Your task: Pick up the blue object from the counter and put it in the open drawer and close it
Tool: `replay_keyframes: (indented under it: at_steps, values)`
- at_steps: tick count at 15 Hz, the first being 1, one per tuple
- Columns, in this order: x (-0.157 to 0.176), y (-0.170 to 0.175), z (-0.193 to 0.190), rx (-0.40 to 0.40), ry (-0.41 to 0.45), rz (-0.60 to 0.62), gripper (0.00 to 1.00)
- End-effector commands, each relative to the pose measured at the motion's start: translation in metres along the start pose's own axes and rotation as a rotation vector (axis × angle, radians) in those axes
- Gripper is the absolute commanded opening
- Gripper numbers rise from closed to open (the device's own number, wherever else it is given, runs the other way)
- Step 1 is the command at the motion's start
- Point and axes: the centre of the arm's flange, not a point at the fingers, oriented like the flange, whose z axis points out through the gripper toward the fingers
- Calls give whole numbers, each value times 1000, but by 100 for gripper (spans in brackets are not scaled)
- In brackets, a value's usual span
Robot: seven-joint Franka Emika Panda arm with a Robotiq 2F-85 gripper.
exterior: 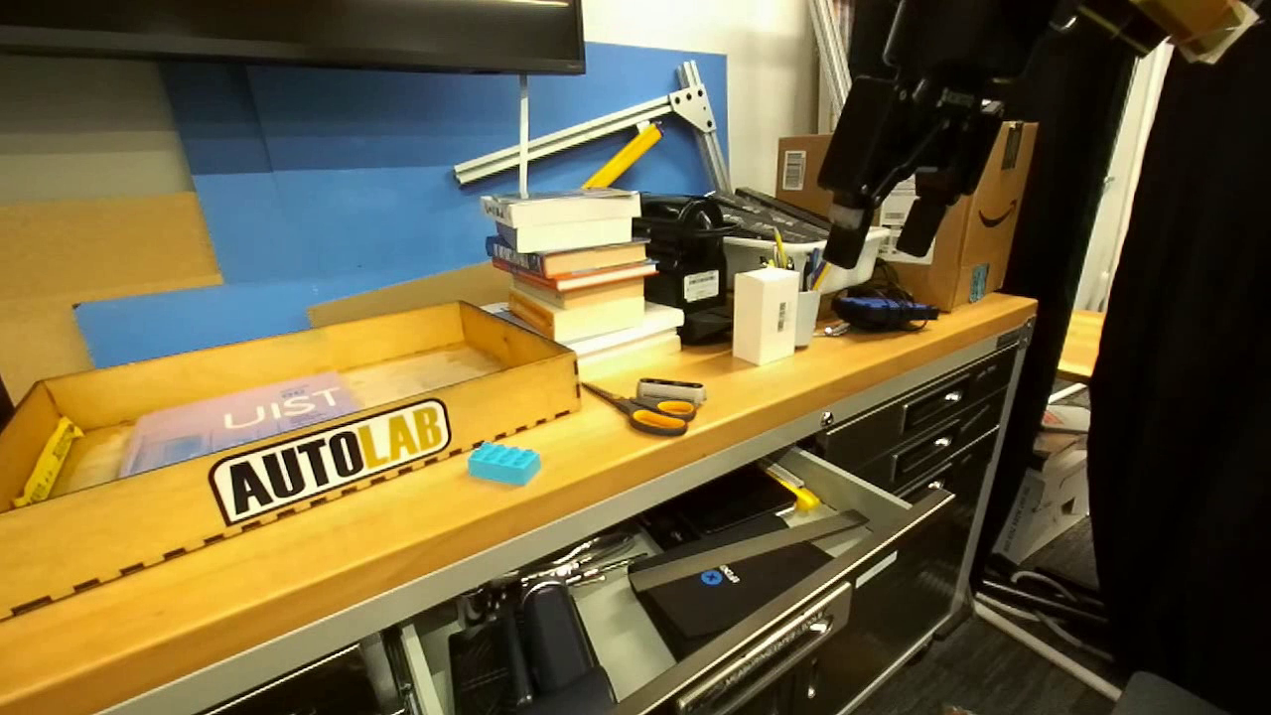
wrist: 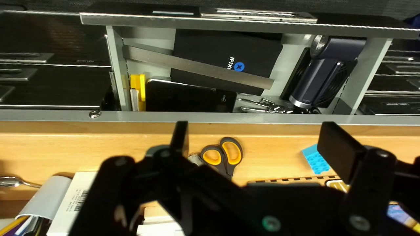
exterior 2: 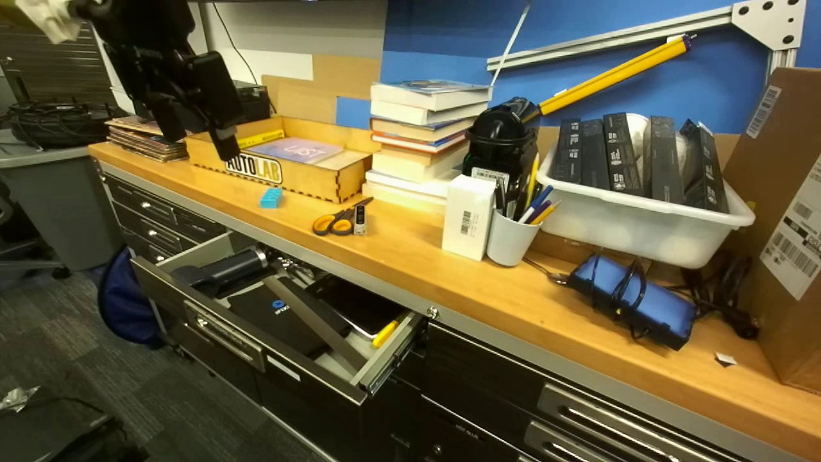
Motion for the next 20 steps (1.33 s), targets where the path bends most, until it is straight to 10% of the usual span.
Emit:
replay_keyframes:
  at_steps: [1,12,20]
  values:
    - [9,-2,-1,-11,1,-17,100]
    - [187,-100,76,-36,-244,-430,100]
    - [270,-145,182,-86,-251,-401,100]
